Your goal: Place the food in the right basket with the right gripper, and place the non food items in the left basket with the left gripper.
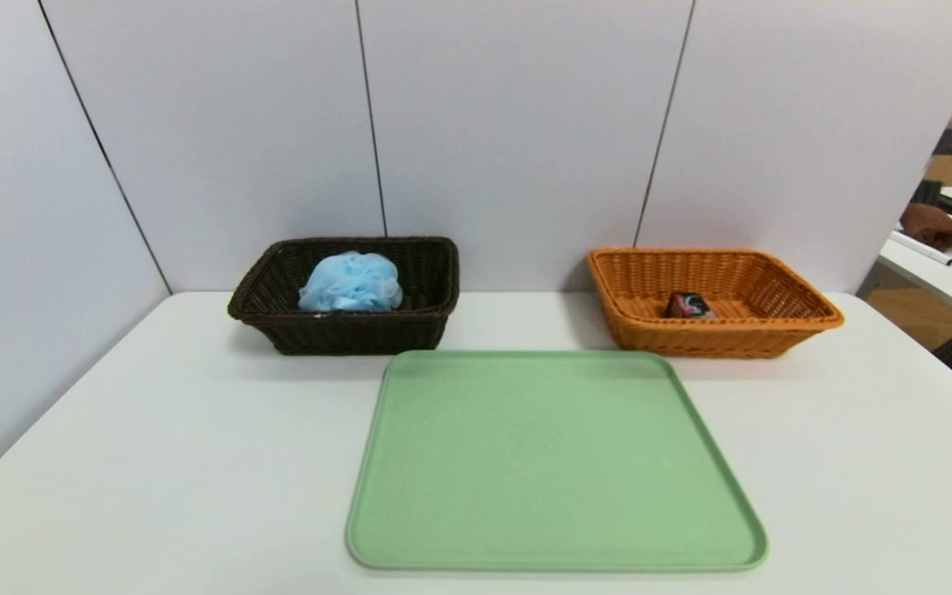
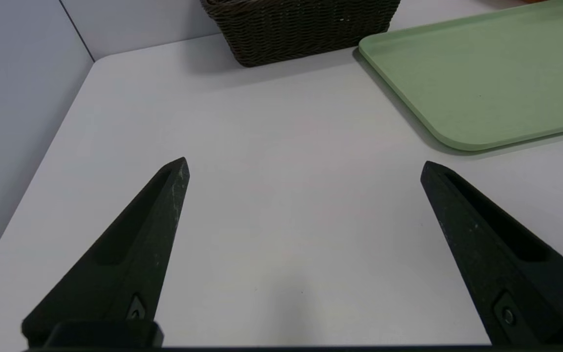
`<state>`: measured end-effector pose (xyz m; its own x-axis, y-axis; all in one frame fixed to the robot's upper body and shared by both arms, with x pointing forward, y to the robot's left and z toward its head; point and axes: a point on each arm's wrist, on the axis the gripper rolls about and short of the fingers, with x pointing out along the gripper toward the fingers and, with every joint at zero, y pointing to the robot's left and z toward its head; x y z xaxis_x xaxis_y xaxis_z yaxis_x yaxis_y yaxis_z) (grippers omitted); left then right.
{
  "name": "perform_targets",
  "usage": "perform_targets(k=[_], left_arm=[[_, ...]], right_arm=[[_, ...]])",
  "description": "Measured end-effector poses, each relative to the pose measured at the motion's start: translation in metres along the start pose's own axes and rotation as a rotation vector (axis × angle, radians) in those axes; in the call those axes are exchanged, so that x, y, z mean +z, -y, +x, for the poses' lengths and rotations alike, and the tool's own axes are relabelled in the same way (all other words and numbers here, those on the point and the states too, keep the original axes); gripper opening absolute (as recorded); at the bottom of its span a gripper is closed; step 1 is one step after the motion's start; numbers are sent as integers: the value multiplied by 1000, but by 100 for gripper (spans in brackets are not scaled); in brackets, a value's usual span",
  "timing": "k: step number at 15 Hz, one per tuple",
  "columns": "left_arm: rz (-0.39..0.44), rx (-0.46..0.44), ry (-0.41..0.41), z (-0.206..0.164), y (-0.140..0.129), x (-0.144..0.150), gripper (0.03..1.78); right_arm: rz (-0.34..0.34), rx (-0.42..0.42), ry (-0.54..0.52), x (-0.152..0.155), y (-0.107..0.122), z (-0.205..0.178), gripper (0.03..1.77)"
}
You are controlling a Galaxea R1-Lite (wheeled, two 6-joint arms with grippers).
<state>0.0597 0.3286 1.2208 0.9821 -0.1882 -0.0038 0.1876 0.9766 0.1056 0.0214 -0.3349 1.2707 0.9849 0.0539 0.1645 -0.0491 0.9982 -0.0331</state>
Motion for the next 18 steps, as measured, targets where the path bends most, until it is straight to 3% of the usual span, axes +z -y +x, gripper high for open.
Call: perform_targets(k=[7, 12, 18], left_arm=[[-7, 6, 18, -2, 2, -15, 169], [-33, 32, 65, 4, 1, -20, 169], [-36, 131, 46, 7, -1, -28, 169]], right_arm=[[-4, 0, 112, -13, 0, 11, 170], [-11, -7, 121, -37, 1, 23, 170], [-63, -6, 12, -73, 0, 33, 170]])
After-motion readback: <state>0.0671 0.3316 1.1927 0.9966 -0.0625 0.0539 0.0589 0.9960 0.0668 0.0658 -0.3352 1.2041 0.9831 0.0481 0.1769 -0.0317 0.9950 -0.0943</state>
